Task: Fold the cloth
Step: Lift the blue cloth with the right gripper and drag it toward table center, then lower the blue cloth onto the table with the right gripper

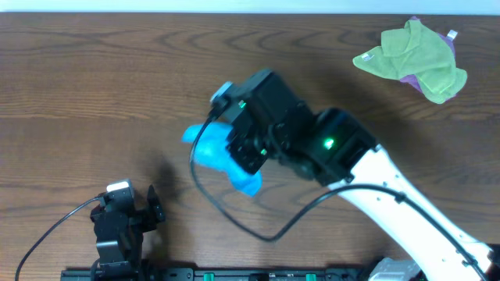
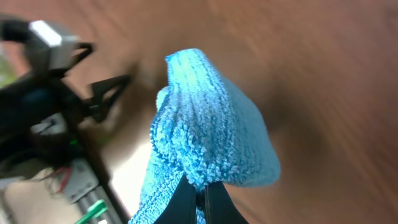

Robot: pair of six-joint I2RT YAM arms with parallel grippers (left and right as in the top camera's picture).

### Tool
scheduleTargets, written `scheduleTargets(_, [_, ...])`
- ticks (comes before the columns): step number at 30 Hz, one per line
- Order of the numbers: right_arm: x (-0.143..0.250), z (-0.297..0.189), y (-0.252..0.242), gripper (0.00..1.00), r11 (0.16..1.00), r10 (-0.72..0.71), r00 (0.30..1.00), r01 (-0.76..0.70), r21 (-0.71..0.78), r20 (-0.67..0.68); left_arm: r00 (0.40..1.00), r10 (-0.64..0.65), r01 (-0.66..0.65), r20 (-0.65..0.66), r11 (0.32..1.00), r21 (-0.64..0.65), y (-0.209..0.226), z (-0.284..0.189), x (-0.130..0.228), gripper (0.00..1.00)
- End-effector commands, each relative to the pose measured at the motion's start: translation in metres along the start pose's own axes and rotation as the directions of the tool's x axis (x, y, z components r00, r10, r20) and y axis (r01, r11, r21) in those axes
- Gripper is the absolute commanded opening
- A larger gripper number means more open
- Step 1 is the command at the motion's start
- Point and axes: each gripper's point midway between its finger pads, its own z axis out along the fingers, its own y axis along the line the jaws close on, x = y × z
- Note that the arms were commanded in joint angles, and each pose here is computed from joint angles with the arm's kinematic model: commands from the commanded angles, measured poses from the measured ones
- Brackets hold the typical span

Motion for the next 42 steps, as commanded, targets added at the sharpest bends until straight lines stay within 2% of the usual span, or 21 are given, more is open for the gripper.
scheduleTargets(1, [0.011,0.024,0.006,0.02,1.000,0.016,0.998,-0.018,-0.021,-0.065,1.000,0.005,-0.005,-0.003,1.000,-0.011,0.002,0.001,0.003,0.95])
scheduleTargets(3, [0.023,0.041,-0.015,0.01,0.998,0.025,0.994,-0.019,0.058,-0.109,1.000,0.005,-0.005,-0.003,1.000,-0.011,0.002,0.001,0.003,0.95])
scheduleTargets(5, [0.040,0.054,-0.069,0.01,0.963,0.070,0.986,-0.028,0.268,-0.150,1.000,0.005,-0.005,-0.003,1.000,-0.011,0.002,0.001,0.003,0.95])
scheduleTargets(7, [0.062,0.049,-0.152,0.01,0.823,0.183,0.972,-0.072,0.564,-0.144,1.000,0.005,-0.005,-0.003,1.000,-0.011,0.002,0.001,0.003,0.95])
scheduleTargets(8, [0.072,0.043,-0.183,0.06,0.759,0.245,0.963,-0.116,0.640,-0.116,1.000,0.005,-0.005,-0.003,1.000,-0.011,0.002,0.001,0.003,0.95])
scheduleTargets(9, [0.082,0.038,-0.209,0.27,0.724,0.324,0.943,-0.193,0.662,-0.079,1.000,0.005,-0.005,-0.003,1.000,-0.011,0.002,0.001,0.003,0.95])
scheduleTargets(11, [0.094,0.034,-0.233,0.94,0.725,0.425,0.905,-0.315,0.613,-0.038,1.000,0.005,-0.005,-0.003,1.000,-0.011,0.002,0.001,0.003,0.96])
scheduleTargets(12, [0.097,0.027,-0.245,0.99,0.723,0.477,0.879,-0.388,0.571,-0.006,1.000,0.005,-0.005,-0.003,1.000,-0.011,0.002,0.001,0.003,0.95])
scheduleTargets(17, [0.097,0.008,-0.258,0.99,0.724,0.543,0.837,-0.503,0.473,0.060,1.000,0.005,-0.005,-0.003,1.000,-0.011,0.002,0.001,0.003,0.95])
scheduleTargets(23, [0.081,0.021,-0.229,0.99,0.846,0.448,0.894,-0.429,0.316,0.012,1.000,0.005,-0.005,-0.003,1.000,-0.011,0.002,0.001,0.003,0.95])
scheduleTargets(32, [0.057,0.077,-0.224,0.91,0.937,0.293,0.956,-0.289,0.198,0.011,1.000,0.005,-0.005,-0.003,1.000,-0.011,0.002,0.001,0.003,0.95])
scheduleTargets(37, [0.071,0.124,-0.241,0.88,0.939,0.302,0.953,-0.290,0.187,-0.038,1.000,0.005,-0.005,-0.003,1.000,-0.011,0.002,0.001,0.003,0.95])
scheduleTargets(42, [0.084,0.159,-0.257,0.81,0.939,0.296,0.953,-0.278,0.203,-0.065,1.000,0.005,-0.005,-0.003,1.000,-0.011,0.002,0.001,0.003,0.95])
